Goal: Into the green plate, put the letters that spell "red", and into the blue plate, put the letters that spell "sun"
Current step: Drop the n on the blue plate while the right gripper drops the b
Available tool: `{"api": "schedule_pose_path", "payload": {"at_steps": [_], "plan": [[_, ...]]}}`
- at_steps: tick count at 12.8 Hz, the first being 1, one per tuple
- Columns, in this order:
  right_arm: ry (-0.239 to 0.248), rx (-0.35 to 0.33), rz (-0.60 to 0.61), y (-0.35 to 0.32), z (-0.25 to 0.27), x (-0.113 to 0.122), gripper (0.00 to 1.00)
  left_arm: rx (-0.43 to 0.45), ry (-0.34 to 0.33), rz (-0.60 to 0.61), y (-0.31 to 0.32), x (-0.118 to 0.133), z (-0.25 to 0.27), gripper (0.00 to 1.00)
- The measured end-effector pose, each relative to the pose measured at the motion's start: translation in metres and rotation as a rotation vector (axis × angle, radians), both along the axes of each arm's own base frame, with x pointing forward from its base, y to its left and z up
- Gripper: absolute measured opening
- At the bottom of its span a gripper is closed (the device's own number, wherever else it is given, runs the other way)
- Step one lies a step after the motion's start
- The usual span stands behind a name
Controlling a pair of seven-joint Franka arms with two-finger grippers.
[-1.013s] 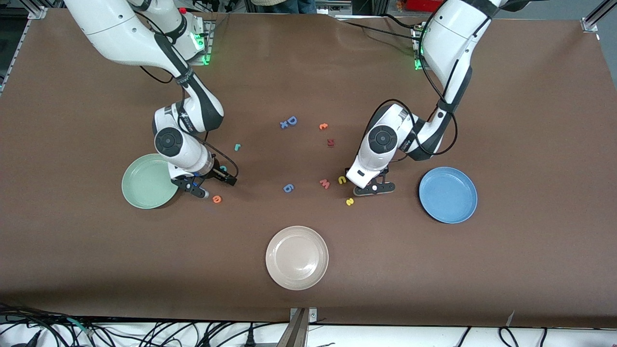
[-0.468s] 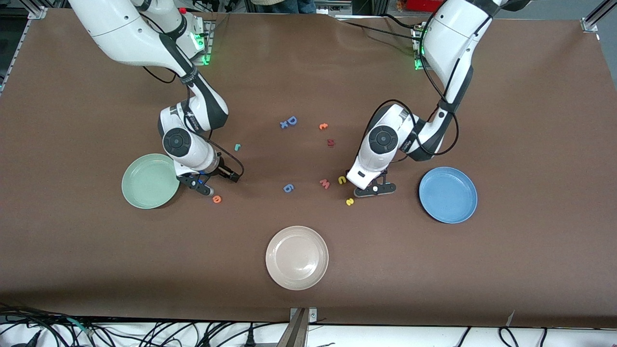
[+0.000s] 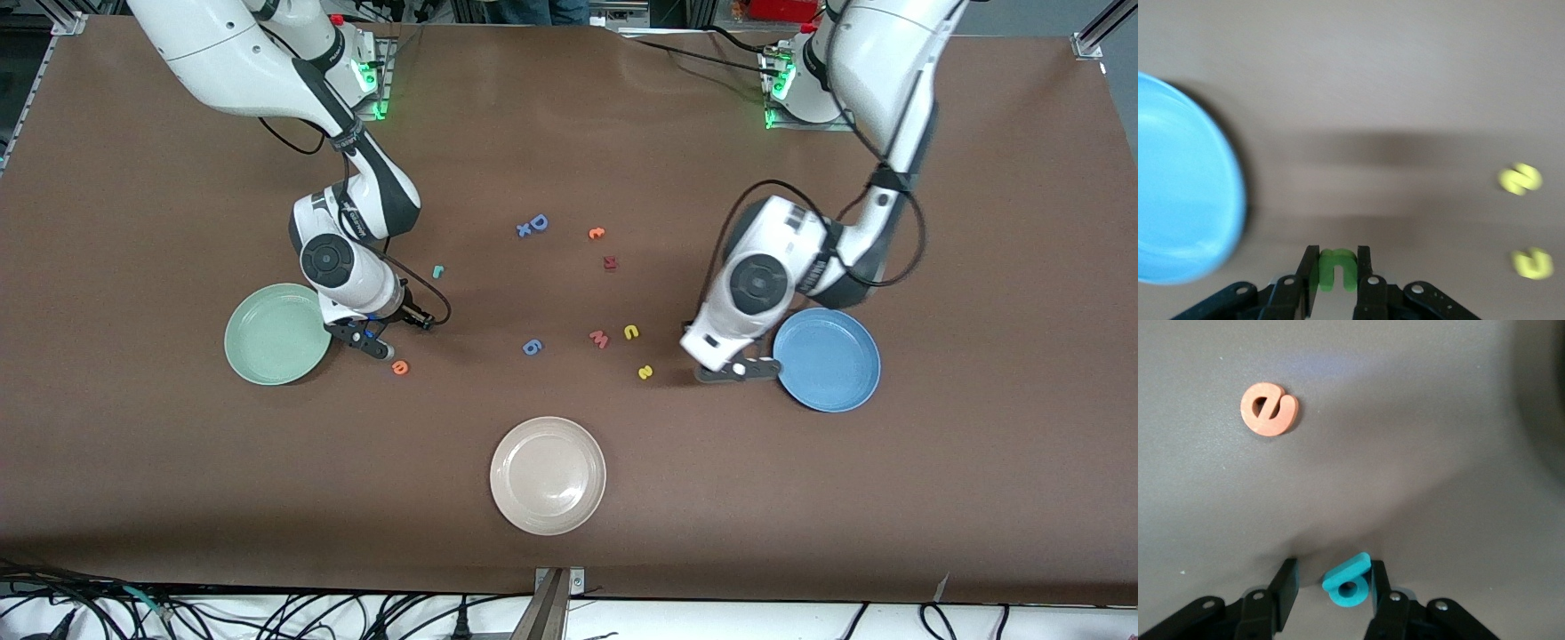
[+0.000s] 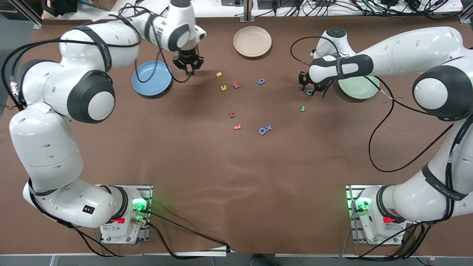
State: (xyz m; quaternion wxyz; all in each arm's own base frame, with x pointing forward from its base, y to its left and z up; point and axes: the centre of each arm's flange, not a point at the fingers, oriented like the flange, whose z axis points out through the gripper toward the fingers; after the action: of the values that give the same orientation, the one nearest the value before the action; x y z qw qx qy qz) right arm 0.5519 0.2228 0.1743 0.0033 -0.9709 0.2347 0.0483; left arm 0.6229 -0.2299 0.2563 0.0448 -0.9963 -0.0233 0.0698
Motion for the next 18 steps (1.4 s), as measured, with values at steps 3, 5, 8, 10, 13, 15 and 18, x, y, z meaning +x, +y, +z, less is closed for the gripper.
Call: {"api": "schedule_pose_path", "payload": {"at_steps": [3,5,8,10,13,15,18], "plan": [[-0.001,0.001,0.0,0.0,0.001,0.0,0.44,-0.011,0.02,-0.069,0.088,0.024,-0.004,0.27],[-0.003,0.002,0.0,0.002,0.002,0.001,0.3,-0.018,0.037,-0.091,0.132,0.03,-0.01,0.27],[-0.002,0.002,0.0,0.001,0.002,0.001,0.3,-0.031,0.058,-0.104,0.158,0.031,-0.029,0.27],[0.0,0.0,0.0,0.001,0.002,0.001,0.3,-0.043,0.053,-0.12,0.172,0.03,-0.047,0.27],[0.044,-0.029,-0.007,-0.011,0.006,0.006,0.3,-0.051,0.058,-0.129,0.179,0.027,-0.059,0.54],[0.06,-0.041,-0.003,-0.025,0.021,0.015,0.3,-0.059,0.056,-0.14,0.17,0.027,-0.057,0.74],[0.081,-0.052,0.043,-0.054,0.055,0.028,0.3,-0.091,0.04,-0.151,0.128,0.025,-0.043,1.0]]}}
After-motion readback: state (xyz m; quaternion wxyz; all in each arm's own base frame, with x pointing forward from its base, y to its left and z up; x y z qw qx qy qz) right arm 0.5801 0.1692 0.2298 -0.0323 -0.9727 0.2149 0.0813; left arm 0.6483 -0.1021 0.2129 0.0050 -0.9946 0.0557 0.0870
